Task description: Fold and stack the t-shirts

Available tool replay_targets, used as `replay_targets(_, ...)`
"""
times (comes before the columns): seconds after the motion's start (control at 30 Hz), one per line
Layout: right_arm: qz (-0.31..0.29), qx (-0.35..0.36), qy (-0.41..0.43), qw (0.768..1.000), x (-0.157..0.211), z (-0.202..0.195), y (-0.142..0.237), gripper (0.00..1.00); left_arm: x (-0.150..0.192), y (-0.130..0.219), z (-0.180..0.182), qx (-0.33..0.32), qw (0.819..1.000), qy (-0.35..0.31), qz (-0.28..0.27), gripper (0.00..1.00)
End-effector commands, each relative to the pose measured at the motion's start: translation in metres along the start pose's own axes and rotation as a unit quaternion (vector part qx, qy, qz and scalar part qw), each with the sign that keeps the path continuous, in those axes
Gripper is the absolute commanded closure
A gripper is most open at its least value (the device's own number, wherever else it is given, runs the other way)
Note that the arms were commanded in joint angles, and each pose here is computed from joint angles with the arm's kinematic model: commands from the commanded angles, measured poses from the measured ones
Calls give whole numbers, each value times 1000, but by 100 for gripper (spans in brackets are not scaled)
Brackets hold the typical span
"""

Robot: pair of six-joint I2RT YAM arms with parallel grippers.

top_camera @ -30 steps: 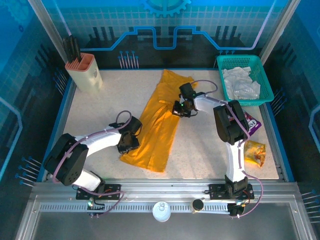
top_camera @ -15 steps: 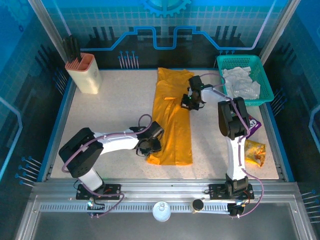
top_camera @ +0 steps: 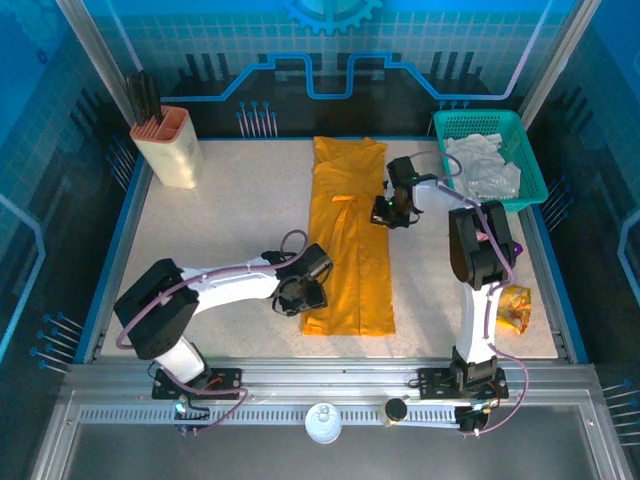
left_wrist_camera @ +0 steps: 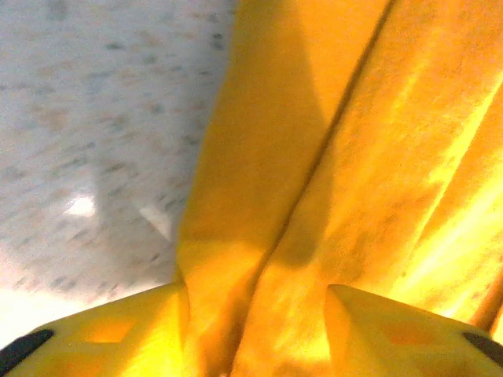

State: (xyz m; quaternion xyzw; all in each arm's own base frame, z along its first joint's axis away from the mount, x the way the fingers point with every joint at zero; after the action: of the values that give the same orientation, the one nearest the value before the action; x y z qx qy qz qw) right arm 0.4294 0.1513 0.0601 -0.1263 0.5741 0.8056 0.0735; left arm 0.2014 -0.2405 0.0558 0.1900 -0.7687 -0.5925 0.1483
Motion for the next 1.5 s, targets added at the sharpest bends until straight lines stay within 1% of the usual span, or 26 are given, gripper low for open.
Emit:
replay_targets(0.0, -67, 12, 89, 994, 0, 34, 73, 72, -10, 52, -5, 4, 999, -29, -45, 43)
replay_targets(0.1, -75, 28, 156, 984, 35, 62, 104, 64, -19, 81, -6, 16, 996, -33, -81, 35)
replay_targets(0.17, -62, 36, 196, 978, 69, 83, 114, 60, -27, 96, 0, 17, 994, -29, -103, 32)
replay_targets(0.23, -40, 40, 229, 972, 110, 106, 116, 57, -39, 112, 13, 15, 992, -13, -127, 29)
replay_targets(0.33, -2, 32, 260, 965, 167, 137, 105, 55, -59, 132, 41, 10, 986, 18, -165, 28)
replay_targets(0.43, 29, 25, 269, 963, 210, 162, 87, 55, -75, 154, 69, 15, 979, 51, -198, 28)
replay_targets(0.53, 49, 22, 278, 959, 239, 185, 67, 55, -84, 178, 98, 12, 968, 80, -239, 29)
replay_targets(0.63, 69, 20, 283, 956, 258, 204, 46, 56, -88, 197, 122, 9, 957, 102, -272, 29)
replay_targets(0.73, 91, 23, 290, 952, 271, 217, 27, 57, -88, 204, 134, 13, 953, 109, -281, 29)
replay_targets(0.83, 100, 44, 293, 950, 272, 219, 18, 59, -85, 198, 136, 14, 956, 110, -271, 29)
replay_targets(0.97, 89, 74, 293, 949, 265, 214, 20, 59, -82, 180, 131, 25, 962, 112, -247, 30)
replay_targets(1.13, 78, 90, 286, 951, 260, 211, 22, 60, -80, 159, 119, 47, 969, 111, -214, 30)
replay_targets(1.3, 87, 86, 277, 953, 259, 210, 10, 65, -81, 150, 113, 47, 973, 105, -200, 30)
replay_targets(1.47, 82, 86, 272, 955, 253, 211, 7, 69, -82, 148, 111, 46, 974, 100, -198, 30)
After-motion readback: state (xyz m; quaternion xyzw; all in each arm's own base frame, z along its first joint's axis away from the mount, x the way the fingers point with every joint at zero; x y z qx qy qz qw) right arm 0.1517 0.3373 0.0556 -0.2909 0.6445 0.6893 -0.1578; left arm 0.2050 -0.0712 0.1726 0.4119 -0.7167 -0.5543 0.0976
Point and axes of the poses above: each hand's point on the last joint's axis, 136 mm out from that joint toward the fingers, its own y axis back along the fingers, its own z axis along the line the jaws close on, x = y × z, the point moved 2 cm from there along y, back along the fingers, and after that the axes turned 13 degrees about y, right-handed, at the moved point
